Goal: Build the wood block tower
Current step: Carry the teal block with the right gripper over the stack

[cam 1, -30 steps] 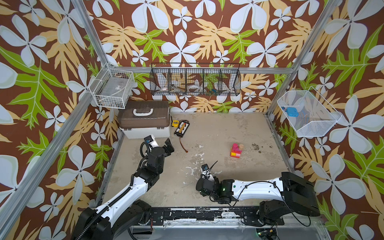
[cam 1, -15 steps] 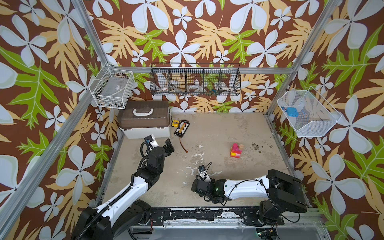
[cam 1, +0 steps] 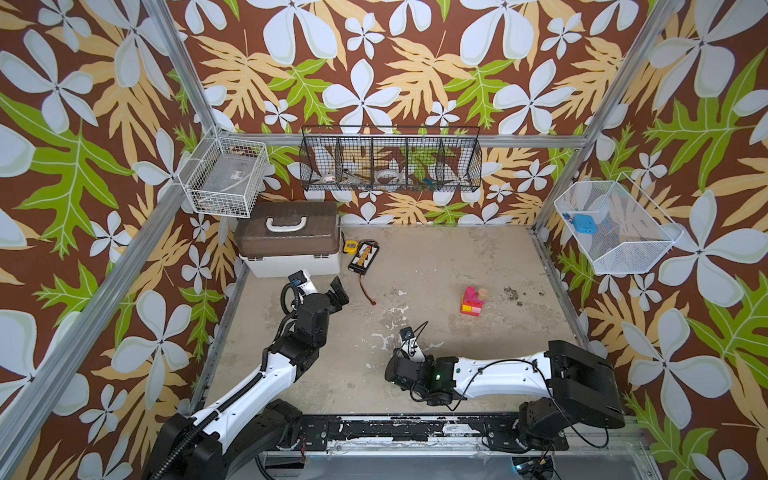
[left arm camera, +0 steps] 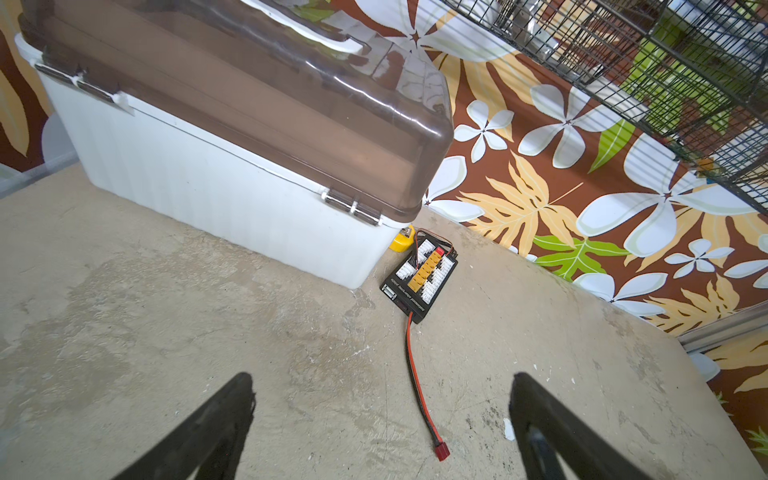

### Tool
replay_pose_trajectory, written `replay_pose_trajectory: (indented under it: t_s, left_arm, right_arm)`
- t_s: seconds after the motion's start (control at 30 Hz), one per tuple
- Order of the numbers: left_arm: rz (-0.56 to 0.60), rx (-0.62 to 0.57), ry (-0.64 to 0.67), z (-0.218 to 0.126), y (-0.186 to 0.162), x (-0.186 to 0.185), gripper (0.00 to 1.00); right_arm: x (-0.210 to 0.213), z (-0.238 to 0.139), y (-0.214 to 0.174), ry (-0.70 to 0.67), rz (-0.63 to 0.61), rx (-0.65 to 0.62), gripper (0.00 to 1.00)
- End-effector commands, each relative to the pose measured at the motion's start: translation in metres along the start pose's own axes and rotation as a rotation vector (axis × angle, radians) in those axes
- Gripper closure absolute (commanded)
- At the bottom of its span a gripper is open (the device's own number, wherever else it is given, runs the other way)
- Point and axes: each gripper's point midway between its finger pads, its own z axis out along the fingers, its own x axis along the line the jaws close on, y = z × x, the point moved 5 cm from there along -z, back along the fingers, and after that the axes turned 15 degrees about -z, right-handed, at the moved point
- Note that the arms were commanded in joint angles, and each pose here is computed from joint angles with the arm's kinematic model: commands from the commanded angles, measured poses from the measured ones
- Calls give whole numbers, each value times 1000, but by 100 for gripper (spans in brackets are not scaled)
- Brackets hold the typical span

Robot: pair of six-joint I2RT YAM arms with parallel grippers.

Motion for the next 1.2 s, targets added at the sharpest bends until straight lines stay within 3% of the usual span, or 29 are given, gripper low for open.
replay_pose_trajectory:
  t_s: [0.0, 0.47, 0.67, 1.0, 1.17]
  left_arm:
    - [-6, -3, -18, 2, 0, -4, 3]
    - [39, 139, -95, 17, -19, -24, 4]
    - [51, 183, -122, 20, -25, -31, 3]
    - [60, 208, -165, 17, -25, -38, 4]
    - [46, 197, -175, 17, -25, -38, 2]
  right_arm:
    - [-21, -17, 11, -86, -6, -43, 74]
    - [-138, -67, 66, -100, 220, -193, 74]
    - [-175, -82, 103, -91, 223, -189, 76]
    - [-239, -33, 100, -206, 288, -48, 82]
    - [-266, -29, 88, -265, 315, -14, 82]
